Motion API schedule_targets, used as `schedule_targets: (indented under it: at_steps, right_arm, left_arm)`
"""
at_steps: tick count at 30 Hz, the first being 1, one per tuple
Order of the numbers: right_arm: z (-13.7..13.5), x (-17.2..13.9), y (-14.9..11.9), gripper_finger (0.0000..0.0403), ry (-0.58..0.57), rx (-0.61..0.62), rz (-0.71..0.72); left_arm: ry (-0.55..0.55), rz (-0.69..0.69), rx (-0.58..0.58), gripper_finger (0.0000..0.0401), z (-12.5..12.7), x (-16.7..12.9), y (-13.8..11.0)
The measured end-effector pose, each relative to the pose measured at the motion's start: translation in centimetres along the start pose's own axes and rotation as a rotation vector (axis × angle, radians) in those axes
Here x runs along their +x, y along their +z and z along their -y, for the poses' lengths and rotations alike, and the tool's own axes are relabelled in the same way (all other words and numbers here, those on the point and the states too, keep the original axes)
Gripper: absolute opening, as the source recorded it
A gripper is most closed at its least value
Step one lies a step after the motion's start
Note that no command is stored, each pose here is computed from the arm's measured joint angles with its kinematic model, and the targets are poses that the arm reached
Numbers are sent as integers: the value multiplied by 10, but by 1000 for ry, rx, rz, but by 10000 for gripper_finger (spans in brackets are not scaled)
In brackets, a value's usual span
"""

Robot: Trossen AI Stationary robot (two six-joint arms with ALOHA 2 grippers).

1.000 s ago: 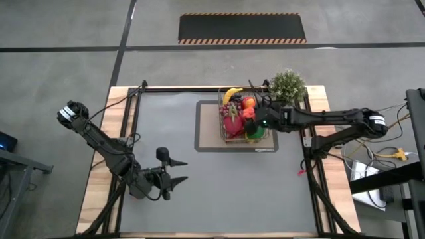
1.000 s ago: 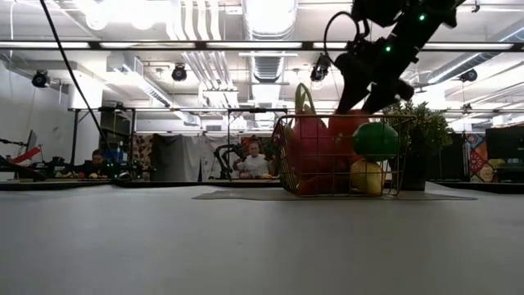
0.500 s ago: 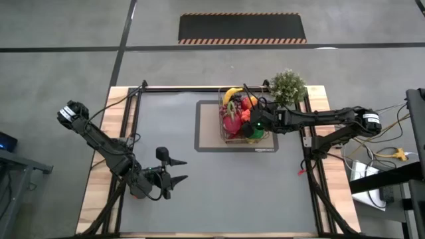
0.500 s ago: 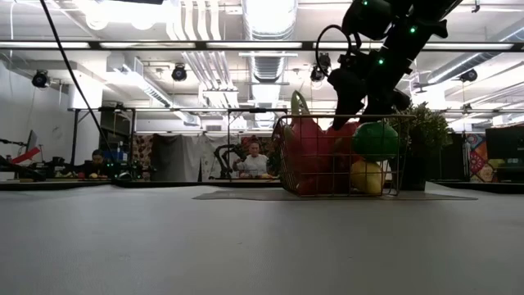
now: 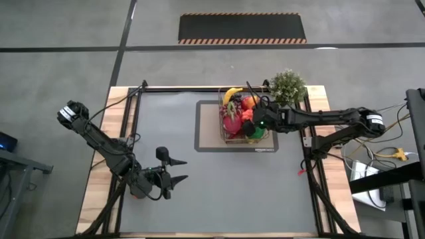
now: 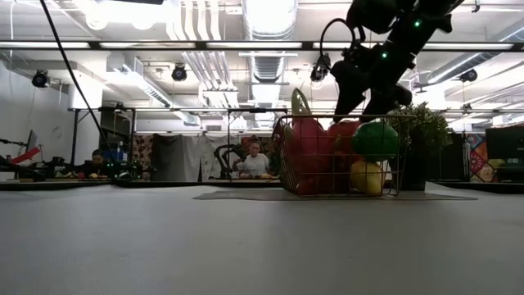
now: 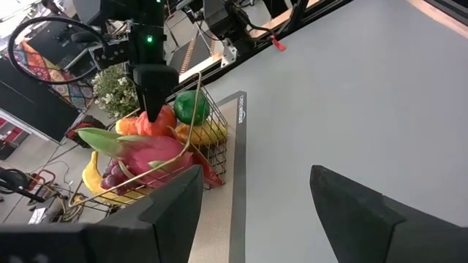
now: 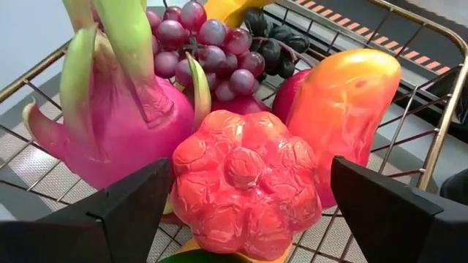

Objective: Build produce basket
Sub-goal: Put the tangerine into the wire basket

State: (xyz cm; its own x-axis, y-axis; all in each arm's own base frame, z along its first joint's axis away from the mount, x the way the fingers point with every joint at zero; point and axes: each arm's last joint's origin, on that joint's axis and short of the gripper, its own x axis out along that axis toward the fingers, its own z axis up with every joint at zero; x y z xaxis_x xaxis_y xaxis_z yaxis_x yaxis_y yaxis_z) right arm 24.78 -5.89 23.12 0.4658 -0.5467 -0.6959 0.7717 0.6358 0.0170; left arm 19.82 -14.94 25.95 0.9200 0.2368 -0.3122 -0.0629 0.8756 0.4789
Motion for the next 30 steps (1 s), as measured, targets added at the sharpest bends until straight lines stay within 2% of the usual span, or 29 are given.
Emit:
schedule_targets:
  at_steps: [5, 9, 13, 23, 25, 30]
  right_arm:
    - [3, -9, 4, 350, 11, -4, 10]
    - [3, -21, 16, 316, 20, -16, 29]
    - [1, -25, 23, 250, 17, -55, 27]
    - [-5, -2, 10, 36, -27, -104, -47]
    - [-7, 3, 8, 16, -33, -111, -59]
    - [-8, 5, 7, 13, -37, -106, -64]
  left_arm:
    - [0, 0, 0, 235, 0, 0, 0]
    - [2, 0, 0, 235, 0, 0, 0]
    - [7, 0, 0, 235, 0, 0, 0]
    - [7, 0, 0, 235, 0, 0, 0]
    - [7, 0, -1, 235, 0, 0, 0]
    - [7, 0, -2, 235, 0, 0, 0]
